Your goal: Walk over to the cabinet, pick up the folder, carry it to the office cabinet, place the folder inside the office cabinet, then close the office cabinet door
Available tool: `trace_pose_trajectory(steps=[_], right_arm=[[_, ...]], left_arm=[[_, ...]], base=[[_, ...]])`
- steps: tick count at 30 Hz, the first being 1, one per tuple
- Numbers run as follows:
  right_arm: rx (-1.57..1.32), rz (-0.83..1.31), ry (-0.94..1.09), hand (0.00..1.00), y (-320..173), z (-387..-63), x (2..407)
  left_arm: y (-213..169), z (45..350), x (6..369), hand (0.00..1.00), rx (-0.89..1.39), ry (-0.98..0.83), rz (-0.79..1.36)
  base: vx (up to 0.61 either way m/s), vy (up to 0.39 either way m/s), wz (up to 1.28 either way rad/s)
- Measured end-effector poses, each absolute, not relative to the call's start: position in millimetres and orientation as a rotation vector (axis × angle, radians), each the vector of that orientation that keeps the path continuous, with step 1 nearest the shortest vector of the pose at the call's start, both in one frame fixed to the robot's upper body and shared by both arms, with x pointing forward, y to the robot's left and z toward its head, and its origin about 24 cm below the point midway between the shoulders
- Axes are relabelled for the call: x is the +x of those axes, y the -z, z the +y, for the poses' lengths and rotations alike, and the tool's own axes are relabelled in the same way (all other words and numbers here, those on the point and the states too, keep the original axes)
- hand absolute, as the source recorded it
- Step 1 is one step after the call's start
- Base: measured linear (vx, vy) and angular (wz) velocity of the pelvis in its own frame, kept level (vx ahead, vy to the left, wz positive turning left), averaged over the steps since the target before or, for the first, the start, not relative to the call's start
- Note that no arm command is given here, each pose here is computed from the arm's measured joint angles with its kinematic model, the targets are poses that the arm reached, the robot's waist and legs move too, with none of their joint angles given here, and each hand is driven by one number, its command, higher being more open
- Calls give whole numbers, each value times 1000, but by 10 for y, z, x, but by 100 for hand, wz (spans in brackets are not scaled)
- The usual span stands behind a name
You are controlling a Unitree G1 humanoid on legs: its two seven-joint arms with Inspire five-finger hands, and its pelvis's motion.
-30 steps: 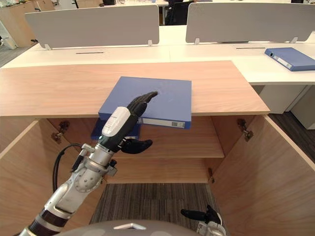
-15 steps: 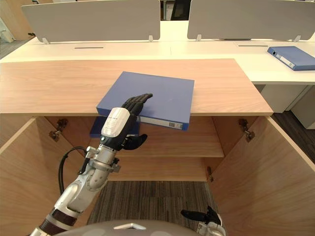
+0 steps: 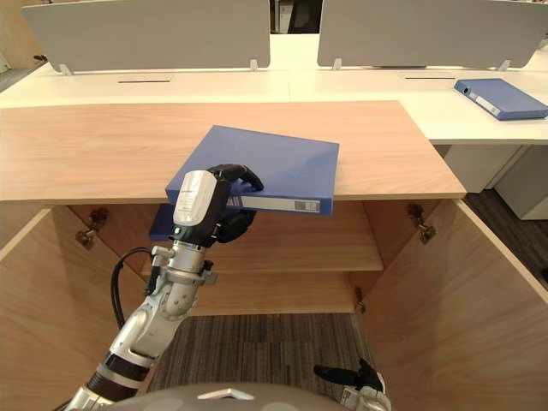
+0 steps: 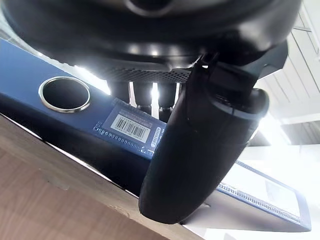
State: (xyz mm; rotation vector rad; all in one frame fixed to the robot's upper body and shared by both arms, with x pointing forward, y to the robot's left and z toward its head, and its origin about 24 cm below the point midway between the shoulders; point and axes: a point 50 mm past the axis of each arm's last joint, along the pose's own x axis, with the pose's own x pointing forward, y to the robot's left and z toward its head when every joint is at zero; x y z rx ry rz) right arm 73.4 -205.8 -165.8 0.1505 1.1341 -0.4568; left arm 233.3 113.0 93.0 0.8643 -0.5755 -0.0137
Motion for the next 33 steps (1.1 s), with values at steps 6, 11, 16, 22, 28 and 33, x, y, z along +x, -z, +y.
trace_pose_trajectory(steps=[6,11,16,22,28,33], right_arm=[[183,1028,438,100,1569,-1952,880],[237,777,394,100,1244,-1840,1207],[299,505,370,100,798,-1801,1490],[320,210,348,100,187,-1854,1689],[345,-158,268,100,-533,-1903,1819],[300,-351,241,100,-913,-2025,1875]], left_arm=[[-1066,1187,2273,0,762,-57,-585],[-1326,1206,2082,0,538,-107,-638],[-1603,1287,1963,0,303,-143,-719],[-1900,1517,1799,0,-21,-193,-851],[-1843,1662,1763,0,-236,-116,-806],[-1795,1665,1753,0,-321,-15,-774]], base=[[-32,-31,-15],[-62,-30,-4],[-63,-23,-3],[-30,-20,-4],[-31,-24,-4],[-36,-20,-2]])
